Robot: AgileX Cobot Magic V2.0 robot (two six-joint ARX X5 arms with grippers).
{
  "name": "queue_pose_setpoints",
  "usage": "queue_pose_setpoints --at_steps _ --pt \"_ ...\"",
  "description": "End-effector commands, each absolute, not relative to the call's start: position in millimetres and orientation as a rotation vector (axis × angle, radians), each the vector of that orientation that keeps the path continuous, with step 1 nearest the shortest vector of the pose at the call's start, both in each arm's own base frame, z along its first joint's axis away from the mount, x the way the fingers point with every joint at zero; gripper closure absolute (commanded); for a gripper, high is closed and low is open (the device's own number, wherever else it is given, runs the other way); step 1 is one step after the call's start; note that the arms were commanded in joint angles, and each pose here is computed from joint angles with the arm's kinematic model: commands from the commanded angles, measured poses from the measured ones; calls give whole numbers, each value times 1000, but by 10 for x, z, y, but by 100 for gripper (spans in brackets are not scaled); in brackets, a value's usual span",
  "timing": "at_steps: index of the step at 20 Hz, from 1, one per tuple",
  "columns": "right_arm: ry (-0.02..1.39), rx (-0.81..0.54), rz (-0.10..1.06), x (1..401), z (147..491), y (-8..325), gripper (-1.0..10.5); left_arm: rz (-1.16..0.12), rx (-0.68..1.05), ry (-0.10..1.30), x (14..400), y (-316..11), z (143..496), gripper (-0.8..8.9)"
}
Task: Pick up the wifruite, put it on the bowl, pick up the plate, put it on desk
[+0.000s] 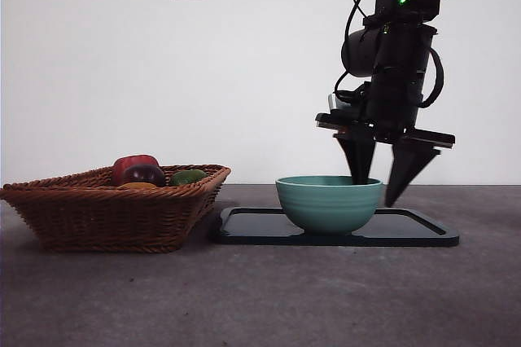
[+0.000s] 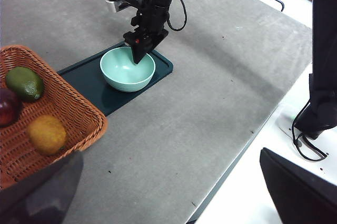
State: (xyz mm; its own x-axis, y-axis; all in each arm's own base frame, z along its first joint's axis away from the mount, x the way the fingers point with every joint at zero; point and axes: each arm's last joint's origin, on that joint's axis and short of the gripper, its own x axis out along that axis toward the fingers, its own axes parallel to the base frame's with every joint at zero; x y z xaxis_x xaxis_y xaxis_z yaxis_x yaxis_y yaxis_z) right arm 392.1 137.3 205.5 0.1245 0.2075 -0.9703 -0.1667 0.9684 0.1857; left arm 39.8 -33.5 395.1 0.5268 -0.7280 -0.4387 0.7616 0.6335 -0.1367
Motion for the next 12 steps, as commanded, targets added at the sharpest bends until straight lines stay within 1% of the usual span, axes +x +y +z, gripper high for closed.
queue_pose_setpoints --at_steps 1,2,4,6,10,12 --pt "1414 8 296 3965 2031 1408 912 -906 91 462 395 -337 3986 215" --pt "1419 -1 301 3959 2030 1406 933 -906 91 462 395 -337 3986 215" --pt "1430 -13 308 3947 2031 1402 934 -906 91 462 395 -338 3985 215" --pt "1423 -31 322 3910 2113 1387 934 -906 91 462 395 -337 3986 215" --pt "1359 -60 365 3735 2517 1328 934 -906 91 462 395 -338 3985 215" --pt "1350 -46 391 3644 2669 1297 934 -906 91 462 395 -337 3986 215"
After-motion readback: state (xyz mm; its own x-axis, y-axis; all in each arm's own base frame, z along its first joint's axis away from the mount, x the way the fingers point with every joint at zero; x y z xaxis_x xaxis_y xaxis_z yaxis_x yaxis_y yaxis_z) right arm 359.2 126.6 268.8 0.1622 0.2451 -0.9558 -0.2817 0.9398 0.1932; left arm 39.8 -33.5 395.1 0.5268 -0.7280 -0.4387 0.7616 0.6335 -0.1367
